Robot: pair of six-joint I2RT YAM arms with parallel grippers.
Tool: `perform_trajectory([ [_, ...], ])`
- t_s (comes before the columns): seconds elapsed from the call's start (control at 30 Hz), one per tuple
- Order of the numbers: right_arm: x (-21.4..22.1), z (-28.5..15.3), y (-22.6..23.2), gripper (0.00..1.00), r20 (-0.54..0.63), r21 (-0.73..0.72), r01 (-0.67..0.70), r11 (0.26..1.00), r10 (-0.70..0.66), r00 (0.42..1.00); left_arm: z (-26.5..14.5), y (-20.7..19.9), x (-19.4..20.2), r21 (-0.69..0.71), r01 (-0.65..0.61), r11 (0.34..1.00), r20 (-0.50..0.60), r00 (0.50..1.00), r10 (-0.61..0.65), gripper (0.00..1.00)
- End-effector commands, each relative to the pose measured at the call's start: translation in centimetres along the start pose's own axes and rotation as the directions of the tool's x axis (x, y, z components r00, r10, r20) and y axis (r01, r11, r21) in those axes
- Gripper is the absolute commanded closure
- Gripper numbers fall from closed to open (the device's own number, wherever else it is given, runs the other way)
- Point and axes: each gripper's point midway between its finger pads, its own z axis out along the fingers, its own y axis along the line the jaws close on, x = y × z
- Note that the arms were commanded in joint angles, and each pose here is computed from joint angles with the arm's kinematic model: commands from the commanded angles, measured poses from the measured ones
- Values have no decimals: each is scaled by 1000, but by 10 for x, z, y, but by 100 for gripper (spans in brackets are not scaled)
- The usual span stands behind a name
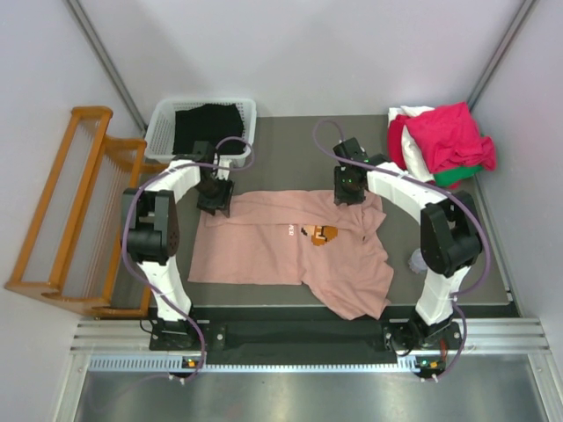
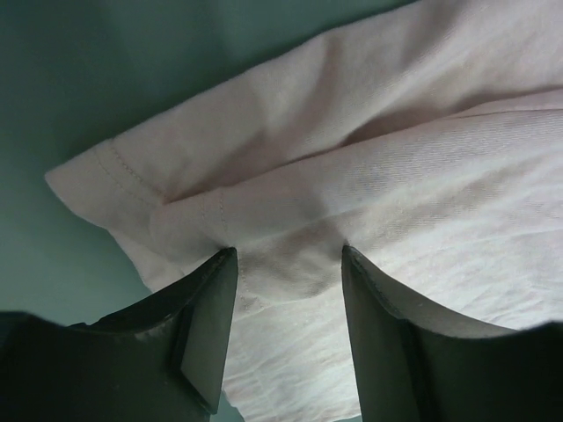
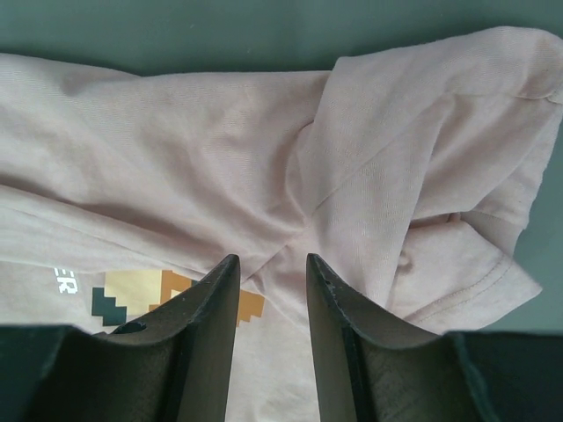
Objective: Fold and stack the t-shirts
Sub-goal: Fold the tshirt
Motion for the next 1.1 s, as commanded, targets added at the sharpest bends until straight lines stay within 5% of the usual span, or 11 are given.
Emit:
perform_trajectory([
  [0.0,4,4,6,64,8,-18,10,1000,-10,1000,-23,-3,-31,3,-14,1000,85,996,13,45],
  [0.3,3,12,8,65,3,-19,20,1000,-20,1000,-57,-12,-48,25,-26,999,142,990,23,46],
  [1.07,9,11,3,68,3,-18,30,999,-30,1000,-11,52,-32,16,142,990,52,988,-143,47],
])
